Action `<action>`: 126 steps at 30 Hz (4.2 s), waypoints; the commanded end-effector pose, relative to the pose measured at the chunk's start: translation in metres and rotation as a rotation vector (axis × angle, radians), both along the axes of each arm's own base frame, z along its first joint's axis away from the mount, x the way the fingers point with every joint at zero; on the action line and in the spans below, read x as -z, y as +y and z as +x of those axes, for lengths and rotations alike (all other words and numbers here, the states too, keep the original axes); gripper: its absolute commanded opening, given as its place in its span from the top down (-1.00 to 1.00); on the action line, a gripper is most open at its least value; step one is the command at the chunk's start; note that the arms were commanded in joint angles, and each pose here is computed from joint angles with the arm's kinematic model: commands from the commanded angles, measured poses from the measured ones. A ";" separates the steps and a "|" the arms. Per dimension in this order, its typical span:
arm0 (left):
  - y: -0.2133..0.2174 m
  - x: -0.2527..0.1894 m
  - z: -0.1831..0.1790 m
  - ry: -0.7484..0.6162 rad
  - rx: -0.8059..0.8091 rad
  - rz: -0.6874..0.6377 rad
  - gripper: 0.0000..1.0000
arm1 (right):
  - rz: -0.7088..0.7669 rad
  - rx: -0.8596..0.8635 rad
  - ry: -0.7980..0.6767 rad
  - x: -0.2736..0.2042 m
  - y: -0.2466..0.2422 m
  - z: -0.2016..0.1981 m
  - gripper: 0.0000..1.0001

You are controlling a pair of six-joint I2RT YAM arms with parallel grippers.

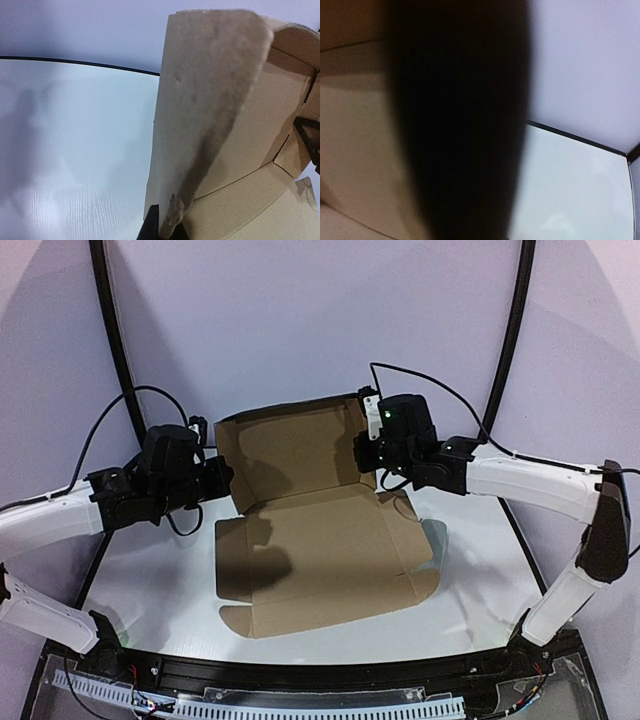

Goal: Fold the paper box

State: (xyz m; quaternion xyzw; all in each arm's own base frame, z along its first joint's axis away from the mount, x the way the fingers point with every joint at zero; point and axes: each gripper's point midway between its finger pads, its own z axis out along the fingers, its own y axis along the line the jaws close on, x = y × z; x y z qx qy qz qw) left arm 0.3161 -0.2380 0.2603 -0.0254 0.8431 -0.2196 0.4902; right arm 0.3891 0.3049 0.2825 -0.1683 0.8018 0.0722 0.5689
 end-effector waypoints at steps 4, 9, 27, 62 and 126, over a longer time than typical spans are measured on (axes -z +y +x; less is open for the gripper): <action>0.003 -0.024 -0.001 -0.007 -0.121 0.035 0.98 | 0.004 0.246 -0.077 -0.005 -0.024 0.027 1.00; 0.045 -0.014 0.009 0.073 -0.462 0.256 0.98 | -0.012 0.260 -0.109 -0.011 -0.012 0.022 1.00; 0.094 -0.009 0.003 0.144 -0.812 0.596 0.98 | -0.157 0.456 -0.117 -0.005 -0.047 0.009 1.00; 0.027 0.037 0.021 0.139 -0.337 0.511 0.98 | -0.014 -0.144 -0.057 -0.058 0.011 -0.042 -0.97; -0.009 0.146 0.046 -0.438 -0.205 0.294 0.98 | -0.250 -0.312 -0.038 0.080 0.057 0.009 -0.97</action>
